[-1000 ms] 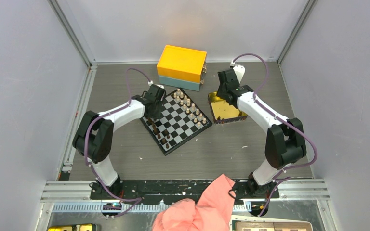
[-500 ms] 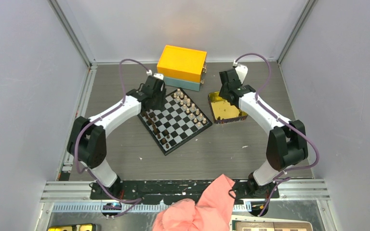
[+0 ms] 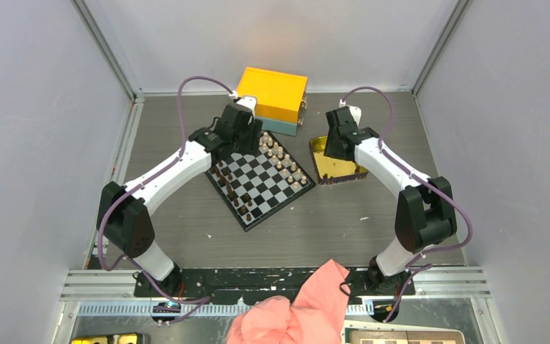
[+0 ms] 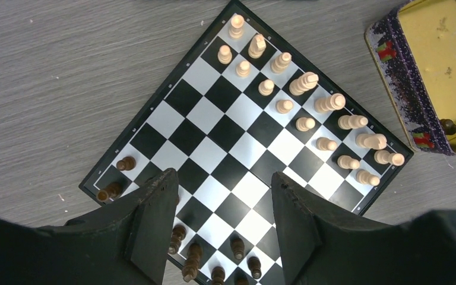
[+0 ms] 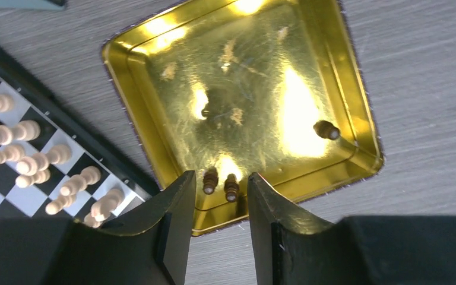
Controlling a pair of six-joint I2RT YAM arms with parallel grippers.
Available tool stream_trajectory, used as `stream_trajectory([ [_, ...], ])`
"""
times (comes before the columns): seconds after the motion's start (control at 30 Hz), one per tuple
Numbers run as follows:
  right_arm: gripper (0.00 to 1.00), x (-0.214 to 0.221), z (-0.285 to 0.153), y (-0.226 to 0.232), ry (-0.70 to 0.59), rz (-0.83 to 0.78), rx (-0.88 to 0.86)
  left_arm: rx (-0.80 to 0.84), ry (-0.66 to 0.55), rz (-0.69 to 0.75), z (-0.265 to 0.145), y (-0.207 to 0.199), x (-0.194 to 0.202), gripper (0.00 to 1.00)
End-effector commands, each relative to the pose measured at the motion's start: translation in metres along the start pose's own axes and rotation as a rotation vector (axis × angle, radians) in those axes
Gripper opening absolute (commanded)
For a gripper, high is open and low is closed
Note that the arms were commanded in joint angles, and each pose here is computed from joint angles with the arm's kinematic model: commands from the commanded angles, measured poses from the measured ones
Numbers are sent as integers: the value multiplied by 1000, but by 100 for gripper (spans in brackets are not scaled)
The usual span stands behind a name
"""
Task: Set up the chess pieces on the board
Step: Adjust the storage box at the center of the board.
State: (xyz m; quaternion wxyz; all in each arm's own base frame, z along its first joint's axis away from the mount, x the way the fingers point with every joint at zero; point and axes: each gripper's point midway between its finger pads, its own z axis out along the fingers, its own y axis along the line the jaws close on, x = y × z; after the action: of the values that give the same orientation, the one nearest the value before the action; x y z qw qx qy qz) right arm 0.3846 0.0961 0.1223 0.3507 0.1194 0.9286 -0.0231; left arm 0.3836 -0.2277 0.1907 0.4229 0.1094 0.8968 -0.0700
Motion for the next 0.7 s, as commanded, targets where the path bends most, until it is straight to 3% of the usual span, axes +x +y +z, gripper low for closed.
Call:
stream_trajectory([
  [0.0, 44, -12, 0, 31, 31, -73, -145, 38, -52, 7, -12, -10, -20, 60],
  [0.67, 45, 8, 29, 75, 130, -126, -256, 54, -33, 21, -10, -12, -9, 59],
])
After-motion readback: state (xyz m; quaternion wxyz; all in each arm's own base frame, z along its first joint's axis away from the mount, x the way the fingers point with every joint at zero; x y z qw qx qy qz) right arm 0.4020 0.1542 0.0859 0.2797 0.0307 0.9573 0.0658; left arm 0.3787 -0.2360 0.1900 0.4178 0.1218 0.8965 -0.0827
